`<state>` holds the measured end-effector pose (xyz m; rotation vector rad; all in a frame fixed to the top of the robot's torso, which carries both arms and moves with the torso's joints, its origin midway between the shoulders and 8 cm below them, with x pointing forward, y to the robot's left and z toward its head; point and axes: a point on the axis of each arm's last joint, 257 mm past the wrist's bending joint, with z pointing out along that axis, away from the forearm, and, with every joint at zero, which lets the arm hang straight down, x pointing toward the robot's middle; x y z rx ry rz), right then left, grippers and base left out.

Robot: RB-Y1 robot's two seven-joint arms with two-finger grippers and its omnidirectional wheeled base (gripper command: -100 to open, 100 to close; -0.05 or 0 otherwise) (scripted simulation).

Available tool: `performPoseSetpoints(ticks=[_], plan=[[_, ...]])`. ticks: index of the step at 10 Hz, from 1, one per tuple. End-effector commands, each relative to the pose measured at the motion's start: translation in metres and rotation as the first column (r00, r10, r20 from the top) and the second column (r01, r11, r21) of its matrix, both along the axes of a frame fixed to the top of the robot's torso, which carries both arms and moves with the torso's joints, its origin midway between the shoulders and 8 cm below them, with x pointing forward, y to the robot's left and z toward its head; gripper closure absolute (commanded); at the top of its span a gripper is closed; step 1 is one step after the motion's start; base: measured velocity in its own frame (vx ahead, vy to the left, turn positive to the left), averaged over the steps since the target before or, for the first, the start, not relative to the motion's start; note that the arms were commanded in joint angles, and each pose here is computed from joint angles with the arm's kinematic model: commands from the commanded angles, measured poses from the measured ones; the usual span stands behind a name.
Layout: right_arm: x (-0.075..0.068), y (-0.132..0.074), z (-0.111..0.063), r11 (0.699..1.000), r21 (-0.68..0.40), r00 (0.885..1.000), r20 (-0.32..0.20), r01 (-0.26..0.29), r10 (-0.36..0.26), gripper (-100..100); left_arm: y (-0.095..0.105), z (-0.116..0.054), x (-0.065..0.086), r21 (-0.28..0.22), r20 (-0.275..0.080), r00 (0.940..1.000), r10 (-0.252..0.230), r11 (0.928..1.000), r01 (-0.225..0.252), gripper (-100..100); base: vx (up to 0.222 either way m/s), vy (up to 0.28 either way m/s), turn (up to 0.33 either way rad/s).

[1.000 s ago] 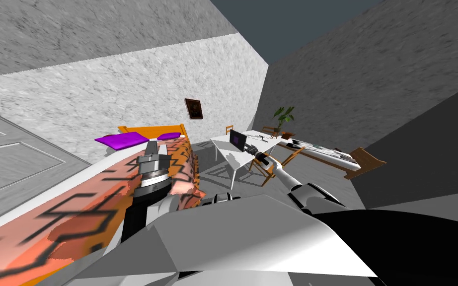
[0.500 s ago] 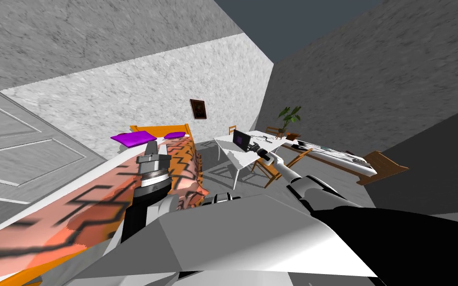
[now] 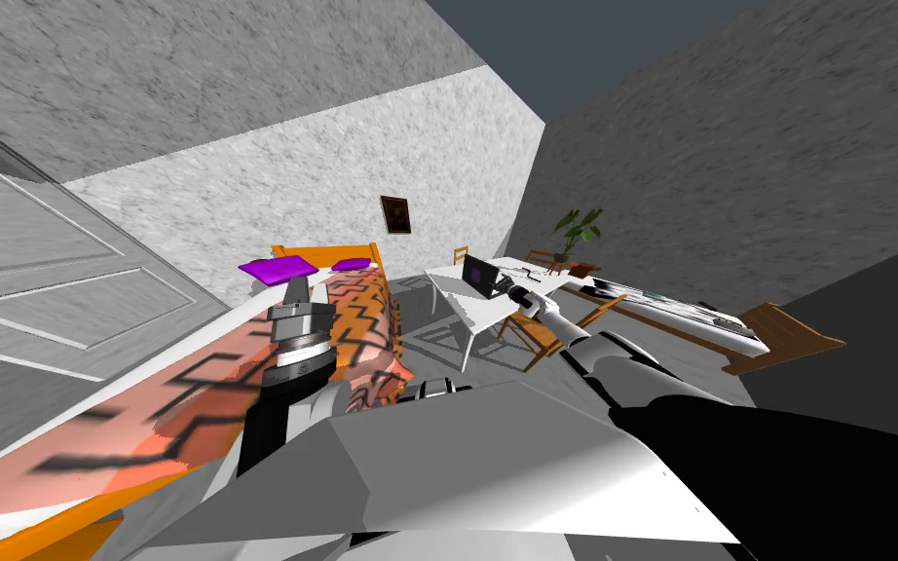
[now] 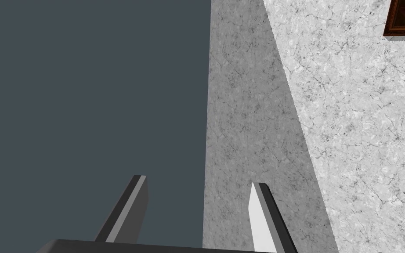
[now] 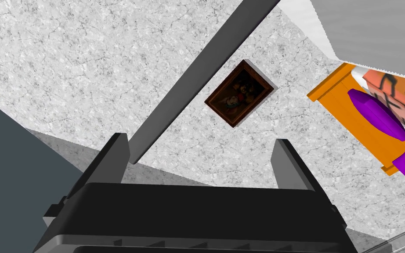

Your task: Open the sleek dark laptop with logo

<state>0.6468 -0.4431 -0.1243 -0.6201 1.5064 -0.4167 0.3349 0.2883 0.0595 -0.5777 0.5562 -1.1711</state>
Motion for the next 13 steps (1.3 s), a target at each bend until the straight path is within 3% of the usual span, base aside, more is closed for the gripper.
performPoseSetpoints(ticks=[1,4,6,7,8,9,10,12,13], plan=[[0.008,-0.025,0.019,0.995,-0.093,0.999,0.013,0.039,-0.038,-100,0.000,0.000,0.000,0.000,0.000,1.0000,0.000,1.0000,0.000,0,-0.004,0.039,0.089],[0.010,-0.036,0.026,0.990,-0.127,0.998,0.016,0.059,-0.057,-100,0.000,0.000,0.000,0.000,0.000,1.0000,0.000,1.0000,0.000,0,-0.002,0.031,0.039],[0.014,-0.063,0.049,0.972,-0.210,0.994,0.033,0.104,-0.099,-100,0.000,0.000,0.000,0.000,0.000,1.0000,0.000,1.0000,0.000,0,-0.001,0.035,0.090],[0.013,-0.056,0.045,0.978,-0.188,0.996,0.029,0.091,-0.087,-100,0.000,0.000,0.000,0.000,0.000,1.0000,0.000,1.0000,0.000,0,0.000,0.017,0.019],[0.012,-0.080,0.053,0.965,-0.211,0.987,0.048,0.159,-0.152,-100,0.000,0.000,0.000,0.000,0.000,1.0000,0.000,1.0000,0.000,0,-0.075,-0.104,0.367],[0.012,-0.083,0.058,0.965,-0.201,0.986,0.058,0.168,-0.159,-100,0.000,0.000,0.000,0.000,0.000,1.0000,0.000,1.0000,0.000,0,-0.120,-0.140,0.375],[0.009,-0.102,0.059,0.949,-0.223,0.974,0.066,0.225,-0.215,-100,0.000,0.000,0.000,0.000,0.000,1.0000,0.000,1.0000,0.000,0,-0.117,-0.163,0.411],[0.008,-0.108,0.067,0.948,-0.206,0.970,0.081,0.241,-0.229,-100,0.000,0.000,0.000,0.000,0.000,1.0000,0.000,1.0000,0.000,0,-0.093,-0.090,0.123],[0.004,-0.128,0.067,0.929,-0.217,0.954,0.083,0.299,-0.287,-100,0.000,0.000,0.000,0.000,0.000,1.0000,0.000,1.0000,0.000,0,-0.091,-0.108,0.283]])
